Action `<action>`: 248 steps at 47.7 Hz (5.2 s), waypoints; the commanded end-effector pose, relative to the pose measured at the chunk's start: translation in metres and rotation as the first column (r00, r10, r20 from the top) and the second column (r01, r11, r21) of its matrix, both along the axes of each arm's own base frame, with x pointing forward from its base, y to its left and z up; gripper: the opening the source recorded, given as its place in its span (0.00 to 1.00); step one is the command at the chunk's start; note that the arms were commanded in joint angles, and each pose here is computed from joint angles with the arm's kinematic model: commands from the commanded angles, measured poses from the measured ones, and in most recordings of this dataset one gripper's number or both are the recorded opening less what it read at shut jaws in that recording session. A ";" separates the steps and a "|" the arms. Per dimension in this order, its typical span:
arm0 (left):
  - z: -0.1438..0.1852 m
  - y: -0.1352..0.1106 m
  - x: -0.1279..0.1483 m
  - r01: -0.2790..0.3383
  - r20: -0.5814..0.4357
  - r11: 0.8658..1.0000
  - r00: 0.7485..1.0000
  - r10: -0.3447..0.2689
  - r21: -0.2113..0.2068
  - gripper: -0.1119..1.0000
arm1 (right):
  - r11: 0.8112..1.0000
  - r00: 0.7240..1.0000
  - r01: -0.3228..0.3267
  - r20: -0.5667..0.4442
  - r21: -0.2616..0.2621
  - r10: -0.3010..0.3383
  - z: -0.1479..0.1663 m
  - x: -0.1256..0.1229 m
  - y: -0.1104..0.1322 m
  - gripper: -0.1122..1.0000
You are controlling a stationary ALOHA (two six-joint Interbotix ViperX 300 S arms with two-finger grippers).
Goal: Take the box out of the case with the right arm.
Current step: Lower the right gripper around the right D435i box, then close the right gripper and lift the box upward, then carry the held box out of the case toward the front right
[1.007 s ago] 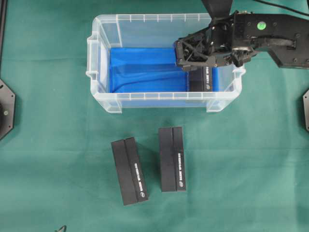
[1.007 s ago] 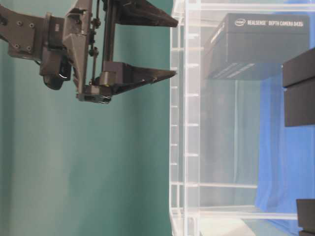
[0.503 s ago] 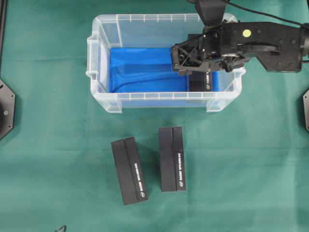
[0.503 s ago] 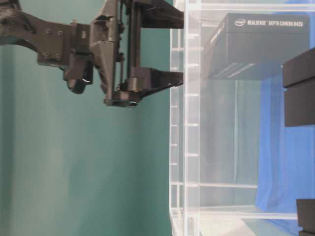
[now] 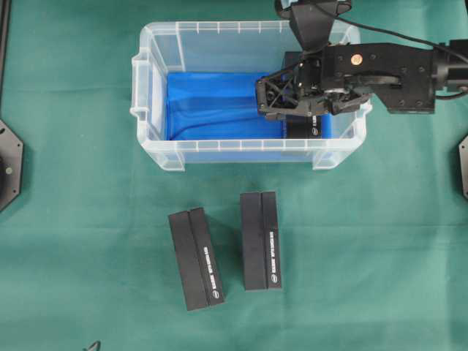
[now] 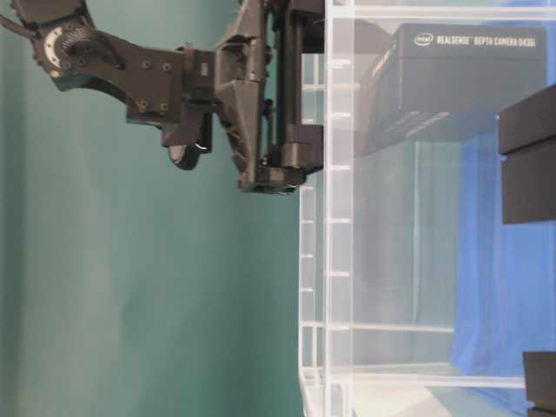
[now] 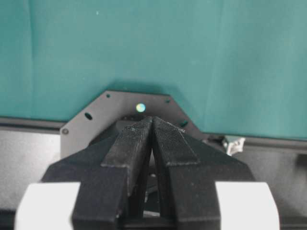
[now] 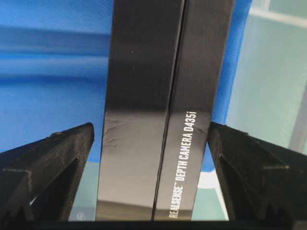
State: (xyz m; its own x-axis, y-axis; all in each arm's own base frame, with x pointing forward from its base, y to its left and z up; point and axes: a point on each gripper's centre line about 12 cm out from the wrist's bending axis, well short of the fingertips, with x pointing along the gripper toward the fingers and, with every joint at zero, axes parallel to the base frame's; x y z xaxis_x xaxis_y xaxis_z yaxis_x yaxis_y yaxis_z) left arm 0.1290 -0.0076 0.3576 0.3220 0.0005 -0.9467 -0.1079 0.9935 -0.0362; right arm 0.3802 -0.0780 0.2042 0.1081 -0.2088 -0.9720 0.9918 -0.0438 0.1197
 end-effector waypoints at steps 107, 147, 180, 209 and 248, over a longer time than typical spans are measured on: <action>0.003 0.000 0.000 0.000 0.012 1.000 1.000 0.000 0.000 0.10 | 0.983 0.991 0.097 0.105 -0.156 -0.081 0.187 -0.021 0.008 0.68; 0.002 0.000 0.001 0.001 0.008 1.000 1.000 -0.001 0.001 0.10 | 0.977 0.992 0.098 0.101 -0.187 -0.080 0.202 -0.024 0.014 0.68; 0.003 0.000 0.000 0.001 0.011 1.000 1.000 -0.001 0.001 0.10 | 0.978 0.992 0.095 0.095 -0.187 -0.079 0.202 -0.024 0.016 0.68; 0.003 0.000 0.000 0.001 0.011 1.000 1.000 -0.001 0.001 0.10 | 0.978 0.993 0.090 0.094 -0.188 -0.073 0.202 -0.023 0.018 0.68; 0.002 0.000 0.001 0.000 0.009 1.000 1.000 0.000 0.001 0.10 | 0.986 0.995 0.085 0.063 -0.145 -0.076 0.200 -0.036 0.114 0.68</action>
State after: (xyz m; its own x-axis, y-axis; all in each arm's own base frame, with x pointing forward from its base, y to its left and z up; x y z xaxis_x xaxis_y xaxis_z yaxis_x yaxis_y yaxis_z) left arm 0.1279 -0.0075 0.3577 0.3249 0.0002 -0.9457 -0.1078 0.9935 -0.0368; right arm 0.3539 0.0223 0.3860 0.0835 -0.3716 -0.9246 0.9849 -0.1103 0.1332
